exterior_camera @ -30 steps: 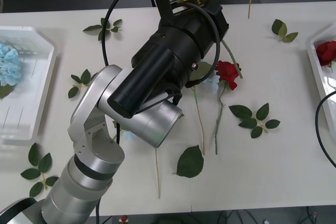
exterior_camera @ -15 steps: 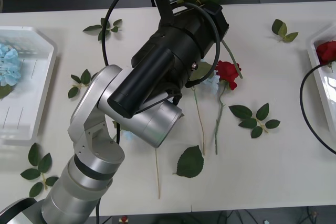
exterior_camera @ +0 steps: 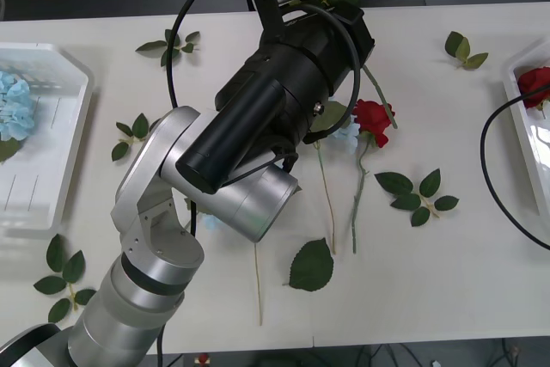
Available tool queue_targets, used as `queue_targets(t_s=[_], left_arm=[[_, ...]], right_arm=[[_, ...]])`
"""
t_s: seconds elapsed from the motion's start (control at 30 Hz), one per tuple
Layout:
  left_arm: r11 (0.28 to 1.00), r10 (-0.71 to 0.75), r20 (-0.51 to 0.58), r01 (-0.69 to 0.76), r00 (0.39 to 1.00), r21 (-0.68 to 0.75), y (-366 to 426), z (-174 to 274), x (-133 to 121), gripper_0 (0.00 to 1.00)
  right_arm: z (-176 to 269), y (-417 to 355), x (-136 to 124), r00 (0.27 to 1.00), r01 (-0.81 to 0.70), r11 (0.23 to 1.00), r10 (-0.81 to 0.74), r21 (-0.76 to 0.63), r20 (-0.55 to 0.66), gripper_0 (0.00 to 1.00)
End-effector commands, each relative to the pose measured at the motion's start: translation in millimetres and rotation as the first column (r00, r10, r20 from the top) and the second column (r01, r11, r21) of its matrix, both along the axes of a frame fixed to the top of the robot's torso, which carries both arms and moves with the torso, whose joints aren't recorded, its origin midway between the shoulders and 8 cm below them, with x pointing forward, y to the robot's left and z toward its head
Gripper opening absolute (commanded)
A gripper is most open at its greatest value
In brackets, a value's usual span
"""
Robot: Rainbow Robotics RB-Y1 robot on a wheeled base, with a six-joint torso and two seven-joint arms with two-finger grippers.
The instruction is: Place the red flowers into the right box and the blue flowers into the left box. If a person shows an open palm, hand one flower to the person first, then continue sorting.
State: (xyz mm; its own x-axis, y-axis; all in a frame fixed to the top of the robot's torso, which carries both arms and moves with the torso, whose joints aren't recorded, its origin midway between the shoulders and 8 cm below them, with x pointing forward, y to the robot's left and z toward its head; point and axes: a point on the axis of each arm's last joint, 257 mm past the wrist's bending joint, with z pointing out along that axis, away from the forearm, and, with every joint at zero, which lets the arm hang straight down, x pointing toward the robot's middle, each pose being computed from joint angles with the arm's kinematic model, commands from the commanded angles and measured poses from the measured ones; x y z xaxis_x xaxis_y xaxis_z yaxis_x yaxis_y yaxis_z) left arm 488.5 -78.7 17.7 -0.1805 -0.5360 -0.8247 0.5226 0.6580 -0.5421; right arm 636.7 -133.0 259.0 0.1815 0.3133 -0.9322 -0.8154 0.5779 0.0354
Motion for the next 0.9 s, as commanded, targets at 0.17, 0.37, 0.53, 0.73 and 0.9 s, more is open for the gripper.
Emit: queue_targets(t_s=[0.17, 0.37, 0.53, 0.73, 0.9], left_arm=[[0.998, -0.032, -0.006, 0.032, 0.999, -0.057, -9.8, 7.9, -11.1, 0.0], [0.998, -0.032, -0.006, 0.032, 0.999, -0.057, -9.8, 7.9, -11.1, 0.0], [0.998, -0.032, -0.006, 0.032, 0.999, -0.057, -9.8, 7.9, -11.1, 0.0], [0.998, -0.032, -0.006, 0.032, 0.999, -0.057, -9.8, 7.9, -11.1, 0.0], [0.998, -0.032, -0.006, 0.032, 0.999, -0.057, -9.8, 7.9, -11.1, 0.0]], right_arm=[[43.0, 34.2, -29.2, 0.994, -0.09, 0.996, 0.089, 0.013, 0.067, 0.8], [37.0, 35.2, -31.5, 0.992, -0.107, 0.994, 0.106, 0.003, 0.06, 0.87], [26.9, 31.8, -33.0, 0.992, -0.117, 0.993, 0.118, -0.016, 0.051, 0.87], [-12.0, 14.9, -40.4, 0.989, -0.145, 0.981, 0.147, -0.129, 0.006, 0.87], [-68.6, -8.4, -59.7, 0.97, -0.232, 0.939, 0.203, -0.255, -0.134, 0.87]])
